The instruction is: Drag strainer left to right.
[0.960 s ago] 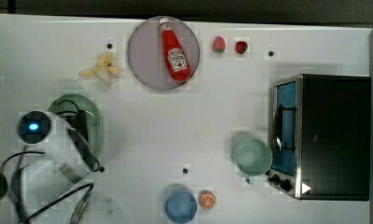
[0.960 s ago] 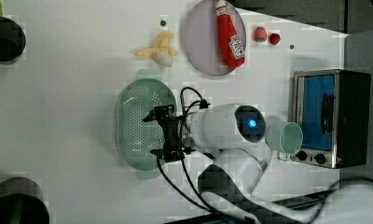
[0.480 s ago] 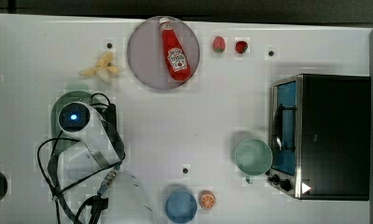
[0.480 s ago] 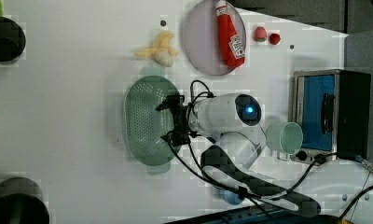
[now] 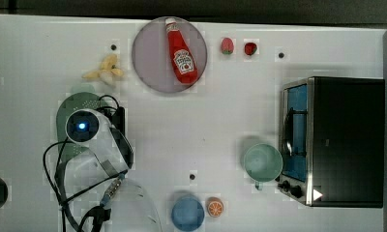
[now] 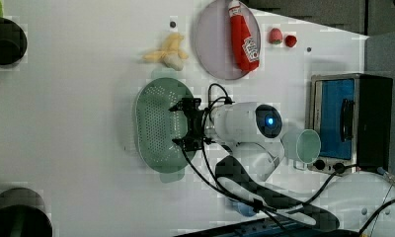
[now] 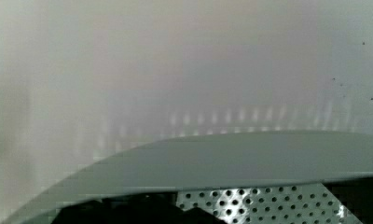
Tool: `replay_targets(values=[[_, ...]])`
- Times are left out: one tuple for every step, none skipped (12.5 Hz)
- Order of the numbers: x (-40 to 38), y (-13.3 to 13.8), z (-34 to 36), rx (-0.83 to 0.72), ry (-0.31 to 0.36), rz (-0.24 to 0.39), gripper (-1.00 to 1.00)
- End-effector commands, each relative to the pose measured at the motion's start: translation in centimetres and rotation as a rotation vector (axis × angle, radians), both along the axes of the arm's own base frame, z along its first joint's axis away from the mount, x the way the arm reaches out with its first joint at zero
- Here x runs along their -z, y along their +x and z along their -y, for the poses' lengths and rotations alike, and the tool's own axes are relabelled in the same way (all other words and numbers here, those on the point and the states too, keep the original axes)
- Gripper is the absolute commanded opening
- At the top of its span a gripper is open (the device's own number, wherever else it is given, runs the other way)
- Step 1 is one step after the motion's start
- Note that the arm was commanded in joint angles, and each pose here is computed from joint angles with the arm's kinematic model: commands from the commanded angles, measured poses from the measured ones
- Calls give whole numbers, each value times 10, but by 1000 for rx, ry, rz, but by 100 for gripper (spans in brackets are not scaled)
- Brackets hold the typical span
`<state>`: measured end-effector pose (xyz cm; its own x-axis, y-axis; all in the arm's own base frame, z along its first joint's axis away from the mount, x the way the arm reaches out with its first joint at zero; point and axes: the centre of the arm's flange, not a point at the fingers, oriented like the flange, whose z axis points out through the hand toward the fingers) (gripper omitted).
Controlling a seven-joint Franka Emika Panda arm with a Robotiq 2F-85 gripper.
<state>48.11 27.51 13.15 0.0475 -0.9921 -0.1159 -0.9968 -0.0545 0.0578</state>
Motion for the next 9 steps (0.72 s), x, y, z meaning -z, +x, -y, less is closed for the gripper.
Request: replay_targets(values=[[-14,7,13,49,-7,30,100],[-15,7,19,58,-11,29,100],[-16,7,26,68,-15,28,100],[-17,7,34,79,-19,26,100],[-17,5,41,88,-24,22,100],[-18,4,50,97,-28,19,100],[-18,4,58,108,-33,16,100],[-18,3,67,114,-37,14,100],[-19,3,76,106,-40,14,100]])
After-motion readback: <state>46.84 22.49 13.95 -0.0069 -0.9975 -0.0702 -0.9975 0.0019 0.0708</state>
